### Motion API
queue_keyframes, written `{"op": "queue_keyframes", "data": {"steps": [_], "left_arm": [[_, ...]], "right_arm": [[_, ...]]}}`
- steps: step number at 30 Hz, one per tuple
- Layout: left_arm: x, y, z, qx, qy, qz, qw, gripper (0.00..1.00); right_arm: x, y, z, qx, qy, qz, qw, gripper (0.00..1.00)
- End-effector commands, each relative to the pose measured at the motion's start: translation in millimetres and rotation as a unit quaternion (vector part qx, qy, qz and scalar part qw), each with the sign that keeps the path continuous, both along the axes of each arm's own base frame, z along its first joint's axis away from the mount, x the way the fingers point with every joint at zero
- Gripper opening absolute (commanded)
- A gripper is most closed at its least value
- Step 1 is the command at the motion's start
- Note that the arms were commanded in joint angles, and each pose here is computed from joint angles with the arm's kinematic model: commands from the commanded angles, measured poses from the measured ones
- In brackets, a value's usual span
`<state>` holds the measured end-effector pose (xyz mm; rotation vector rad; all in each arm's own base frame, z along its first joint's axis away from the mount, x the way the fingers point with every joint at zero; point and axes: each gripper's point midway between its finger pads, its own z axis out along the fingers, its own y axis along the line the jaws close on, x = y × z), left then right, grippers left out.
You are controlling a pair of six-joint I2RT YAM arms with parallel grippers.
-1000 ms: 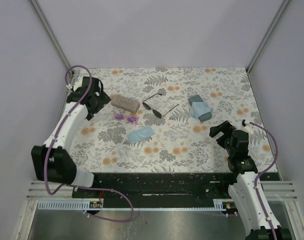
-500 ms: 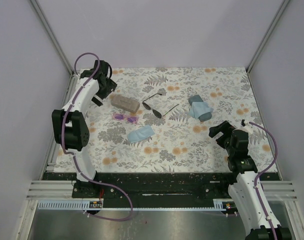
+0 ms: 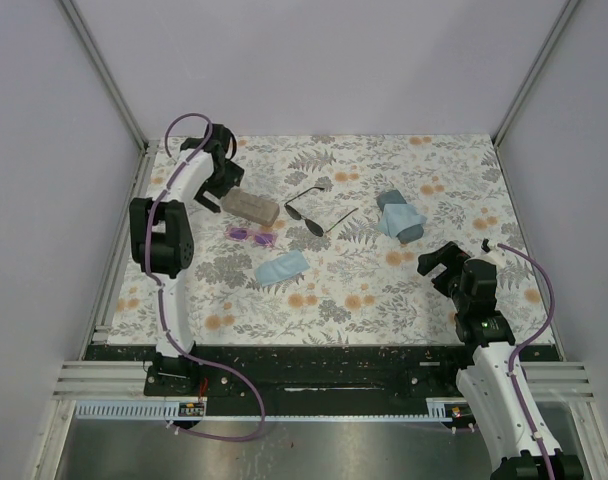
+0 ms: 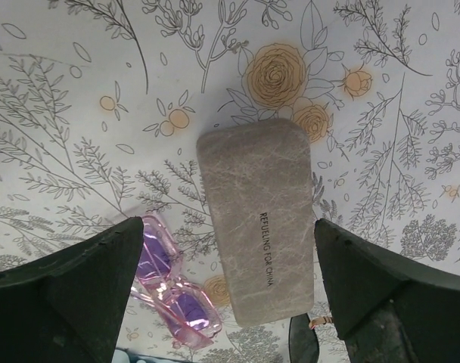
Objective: Organize the sunglasses
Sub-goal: Pick up the sunglasses case from the center of the board.
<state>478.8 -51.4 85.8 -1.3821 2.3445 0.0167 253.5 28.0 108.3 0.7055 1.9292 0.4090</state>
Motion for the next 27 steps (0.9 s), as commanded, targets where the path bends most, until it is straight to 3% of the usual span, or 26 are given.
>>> {"op": "queue_keyframes", "data": {"steps": [1,19,27], "left_arm": [[19.6,-12.5,7.8,-0.032,-0.022,0.021,0.999,0.99],[37.8,-30.9,-38.8,-0.048,-0.007,0.063,0.997,0.98],[38.9,-25.1,-16.5,-0.033,-0.034,0.039,0.998,0.46]], "right_arm": [[8.3,2.0,20.6,-0.003,-0.033,0.007,0.999,0.99],[8.6,3.1,20.6,-0.002,-0.032,0.010,0.999,0.99],[8.7,3.0,19.5,-0.003,-0.029,0.010,1.000,0.99]]}}
